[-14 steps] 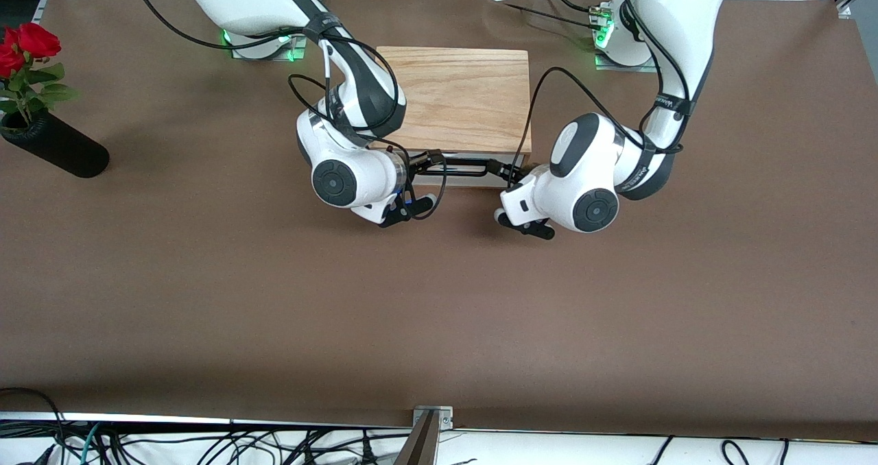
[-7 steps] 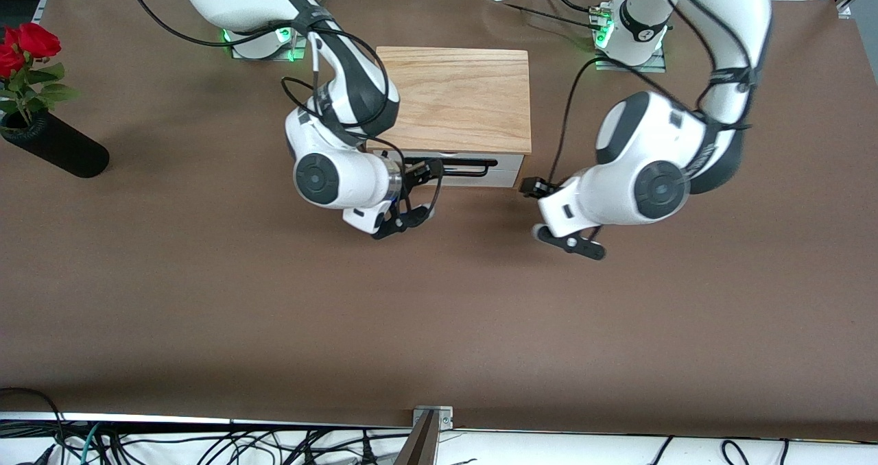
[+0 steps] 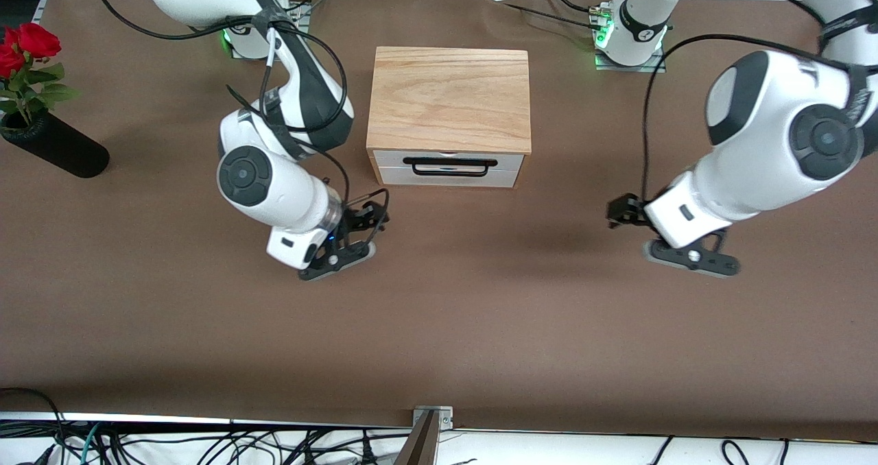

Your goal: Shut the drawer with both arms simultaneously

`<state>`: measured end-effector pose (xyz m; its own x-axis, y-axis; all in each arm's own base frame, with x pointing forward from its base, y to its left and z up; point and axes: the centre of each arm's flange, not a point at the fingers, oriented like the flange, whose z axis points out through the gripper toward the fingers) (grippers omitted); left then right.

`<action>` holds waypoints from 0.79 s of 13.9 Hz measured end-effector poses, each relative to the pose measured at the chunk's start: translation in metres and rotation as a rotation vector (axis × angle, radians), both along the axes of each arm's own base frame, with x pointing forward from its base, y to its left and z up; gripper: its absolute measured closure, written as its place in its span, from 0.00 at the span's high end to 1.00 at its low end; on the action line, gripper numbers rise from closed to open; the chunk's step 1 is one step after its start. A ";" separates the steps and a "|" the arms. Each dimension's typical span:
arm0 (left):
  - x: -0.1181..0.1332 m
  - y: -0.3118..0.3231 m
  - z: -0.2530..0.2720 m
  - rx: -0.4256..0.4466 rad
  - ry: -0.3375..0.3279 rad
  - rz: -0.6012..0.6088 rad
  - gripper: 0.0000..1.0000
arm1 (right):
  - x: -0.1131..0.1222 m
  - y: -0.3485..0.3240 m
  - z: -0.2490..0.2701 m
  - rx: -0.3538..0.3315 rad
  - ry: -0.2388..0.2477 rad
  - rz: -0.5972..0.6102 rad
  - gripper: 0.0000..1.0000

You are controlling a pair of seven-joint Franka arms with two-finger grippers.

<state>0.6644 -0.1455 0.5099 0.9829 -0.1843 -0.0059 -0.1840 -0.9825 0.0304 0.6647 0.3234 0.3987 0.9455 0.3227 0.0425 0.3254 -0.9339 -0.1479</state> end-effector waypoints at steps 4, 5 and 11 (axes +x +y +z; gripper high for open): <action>-0.012 0.020 0.048 0.064 -0.064 0.014 1.00 | 0.029 -0.086 0.055 -0.060 -0.105 -0.118 1.00; -0.015 0.027 0.059 0.069 -0.074 0.025 1.00 | 0.030 -0.104 0.069 -0.072 -0.109 -0.142 1.00; -0.063 0.066 0.090 0.083 -0.055 0.075 1.00 | 0.029 -0.230 0.138 -0.139 -0.134 -0.285 1.00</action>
